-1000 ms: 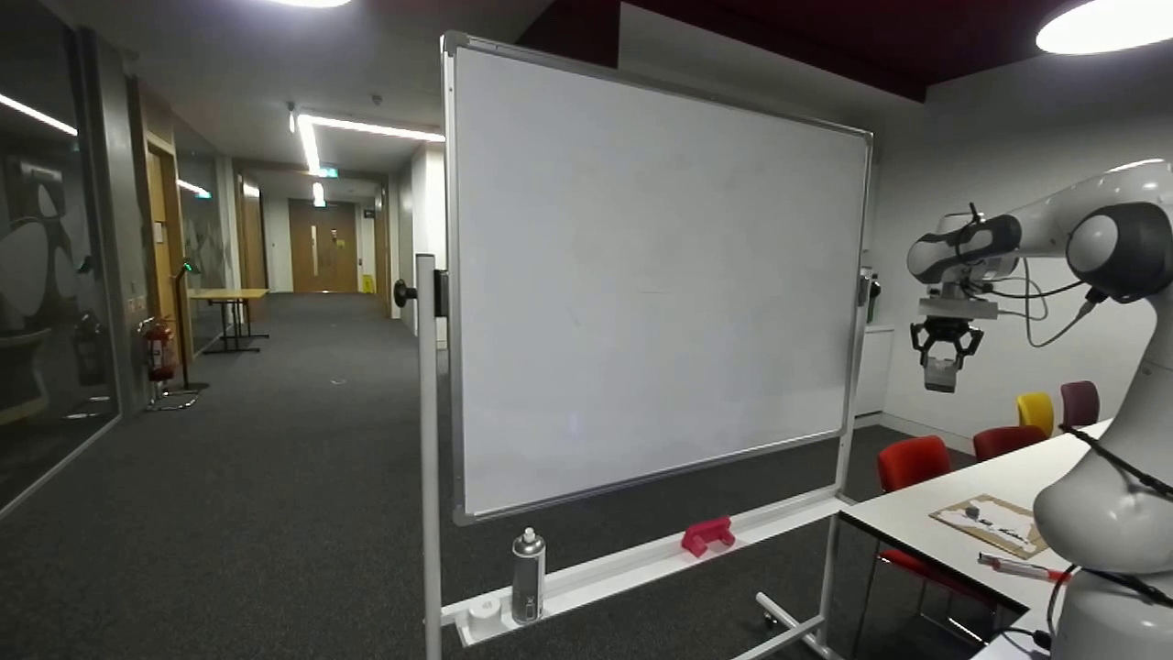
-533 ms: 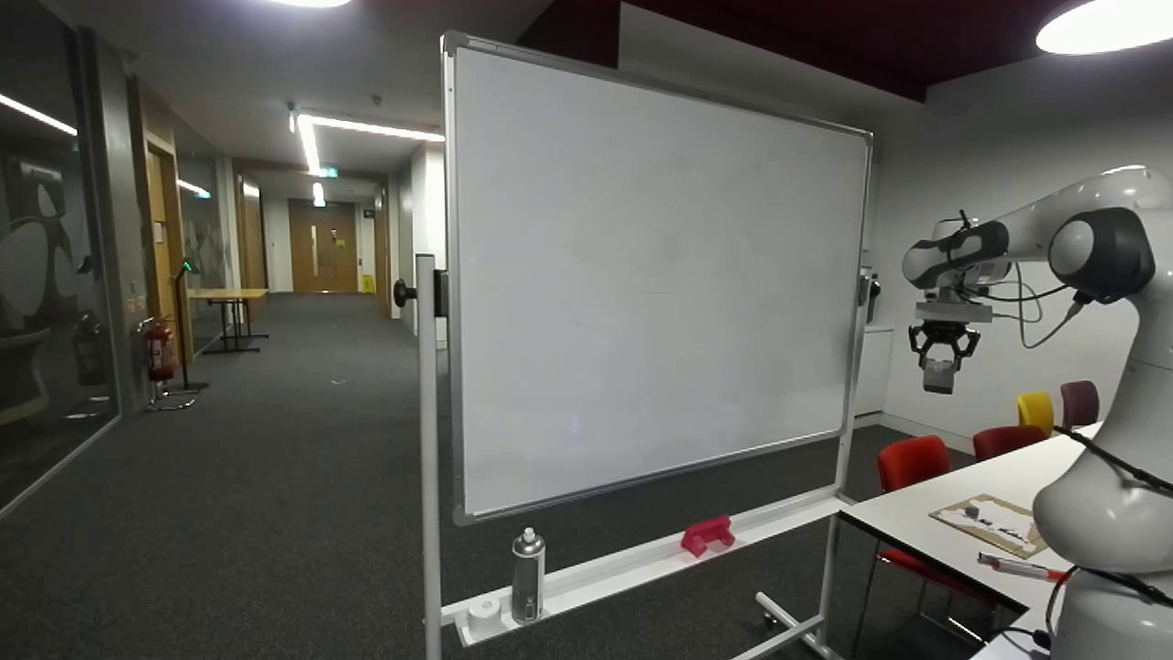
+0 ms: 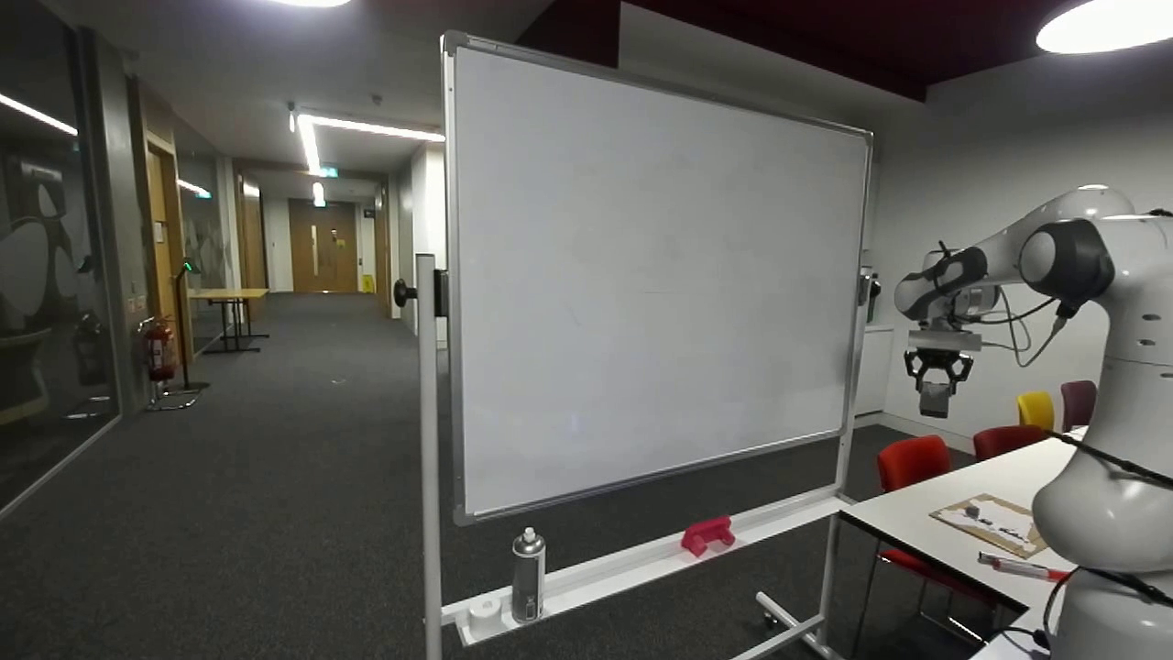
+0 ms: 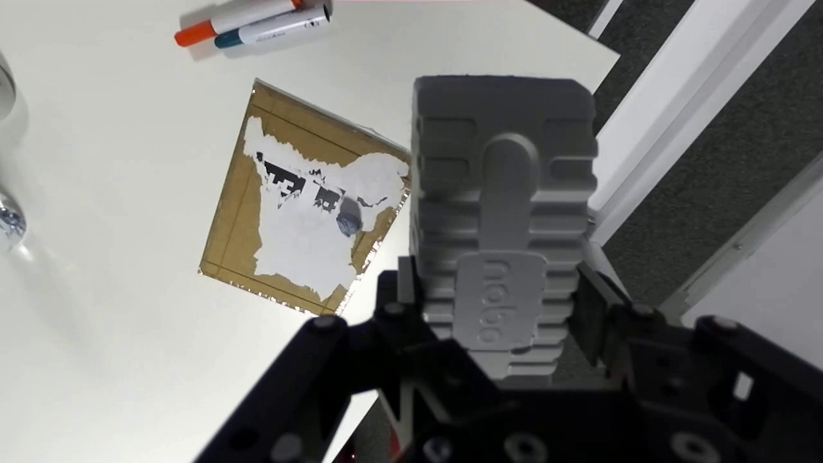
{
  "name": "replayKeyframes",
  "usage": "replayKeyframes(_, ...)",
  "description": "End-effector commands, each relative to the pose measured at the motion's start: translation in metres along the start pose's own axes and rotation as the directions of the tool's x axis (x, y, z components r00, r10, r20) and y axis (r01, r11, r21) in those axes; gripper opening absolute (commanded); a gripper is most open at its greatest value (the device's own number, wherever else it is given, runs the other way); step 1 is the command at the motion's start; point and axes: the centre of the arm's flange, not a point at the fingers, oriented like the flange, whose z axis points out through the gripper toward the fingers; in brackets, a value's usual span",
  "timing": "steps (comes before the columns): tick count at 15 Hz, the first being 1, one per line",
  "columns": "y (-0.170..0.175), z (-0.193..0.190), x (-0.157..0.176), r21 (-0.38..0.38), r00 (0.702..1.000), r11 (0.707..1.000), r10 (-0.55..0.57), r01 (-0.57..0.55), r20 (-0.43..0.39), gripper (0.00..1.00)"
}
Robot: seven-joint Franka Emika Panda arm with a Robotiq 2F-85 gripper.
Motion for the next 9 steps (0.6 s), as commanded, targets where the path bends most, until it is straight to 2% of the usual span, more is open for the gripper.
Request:
replayKeyframes(1,-0.003,0.078,0.034,-0.06,0.998,0.997,0.051,-0.053,-0.043,0.32)
replayKeyframes(3,0.0,0.114,0.04,-0.105,0.997,0.992,0.063,-0.067,-0.034,0.32)
replayKeyframes(4,0.003,0.095,0.02,-0.077,0.999,0.996,0.041,-0.042,-0.012,0.57)
replayKeyframes(6,0.003,0.124,0.025,-0.109,0.999,0.993,0.046,-0.046,-0.005,0.57)
replayKeyframes(8,0.0,0.127,0.029,-0.116,0.999,0.992,0.045,-0.045,-0.009,0.57)
replayKeyframes(9,0.0,0.125,0.03,-0.114,0.999,0.992,0.045,-0.046,-0.014,0.32)
